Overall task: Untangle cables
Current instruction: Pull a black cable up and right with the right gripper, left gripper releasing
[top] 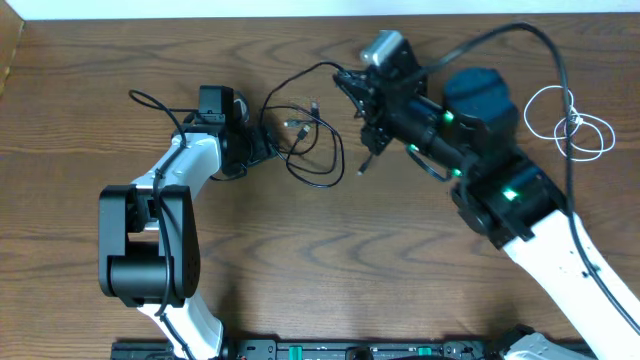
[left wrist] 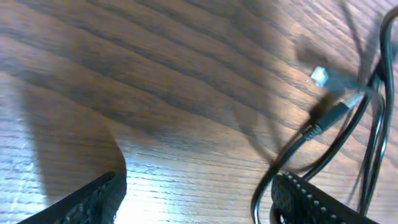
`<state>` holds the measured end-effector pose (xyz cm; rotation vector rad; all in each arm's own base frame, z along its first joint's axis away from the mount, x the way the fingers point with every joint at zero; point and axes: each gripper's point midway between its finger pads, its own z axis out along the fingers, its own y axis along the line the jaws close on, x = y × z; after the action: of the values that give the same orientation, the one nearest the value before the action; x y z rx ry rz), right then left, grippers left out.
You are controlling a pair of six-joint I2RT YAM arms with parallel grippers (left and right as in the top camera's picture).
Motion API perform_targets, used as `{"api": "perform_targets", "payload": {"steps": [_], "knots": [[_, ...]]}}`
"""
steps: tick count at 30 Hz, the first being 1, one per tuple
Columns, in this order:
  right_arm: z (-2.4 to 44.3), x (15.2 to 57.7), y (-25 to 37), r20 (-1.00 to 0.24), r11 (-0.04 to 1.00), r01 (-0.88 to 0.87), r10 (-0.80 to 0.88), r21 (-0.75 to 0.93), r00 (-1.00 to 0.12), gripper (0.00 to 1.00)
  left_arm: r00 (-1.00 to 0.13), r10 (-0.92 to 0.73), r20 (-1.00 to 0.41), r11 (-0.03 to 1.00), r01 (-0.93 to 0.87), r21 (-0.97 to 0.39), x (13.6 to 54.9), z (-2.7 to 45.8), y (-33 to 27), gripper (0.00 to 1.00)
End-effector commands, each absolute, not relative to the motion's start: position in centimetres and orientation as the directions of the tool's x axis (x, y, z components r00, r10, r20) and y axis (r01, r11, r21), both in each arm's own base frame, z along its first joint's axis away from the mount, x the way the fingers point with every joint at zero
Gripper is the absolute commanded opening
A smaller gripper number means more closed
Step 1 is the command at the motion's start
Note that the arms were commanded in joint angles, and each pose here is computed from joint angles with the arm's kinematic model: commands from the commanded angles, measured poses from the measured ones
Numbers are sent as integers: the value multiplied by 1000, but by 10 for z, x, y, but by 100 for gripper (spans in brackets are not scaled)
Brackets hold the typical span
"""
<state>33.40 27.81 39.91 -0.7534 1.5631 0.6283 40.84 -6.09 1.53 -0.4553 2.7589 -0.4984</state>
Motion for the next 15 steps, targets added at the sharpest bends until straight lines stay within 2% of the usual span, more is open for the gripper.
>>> {"api": "perform_targets", "payload": {"steps": [1, 3, 5, 9, 11, 12, 13, 15], "knots": [[406, 336, 269, -991, 672, -736, -134, -78, -17, 1, -899, -366, -242, 896, -270, -353, 405, 16, -53, 81], [405, 341, 264, -990, 693, -716, -138, -79, -24, 1, -907, -349, -236, 890, -242, -387, 406, 18, -60, 84], [403, 343, 260, -989, 701, -709, -142, -77, -33, 1, -933, -259, -251, 876, -118, -467, 407, 29, -78, 84], [398, 350, 250, -989, 724, -688, -131, -44, -74, 1, -934, -63, -353, 674, 221, -705, 397, 75, -125, 85], [398, 354, 243, -989, 741, -671, -115, -23, -93, 1, -915, -25, -403, 571, 318, -757, 391, 92, -133, 87], [399, 357, 237, -990, 750, -661, -102, -9, -102, 1, -911, -22, -412, 552, 333, -765, 390, 95, -132, 88], [400, 358, 232, -990, 757, -654, -90, 4, -111, 1, -911, -27, -412, 559, 328, -762, 391, 94, -129, 88], [404, 360, 219, -989, 763, -645, -57, 43, -134, 1, -916, -41, -400, 641, 283, -713, 395, 81, -113, 88]]}}
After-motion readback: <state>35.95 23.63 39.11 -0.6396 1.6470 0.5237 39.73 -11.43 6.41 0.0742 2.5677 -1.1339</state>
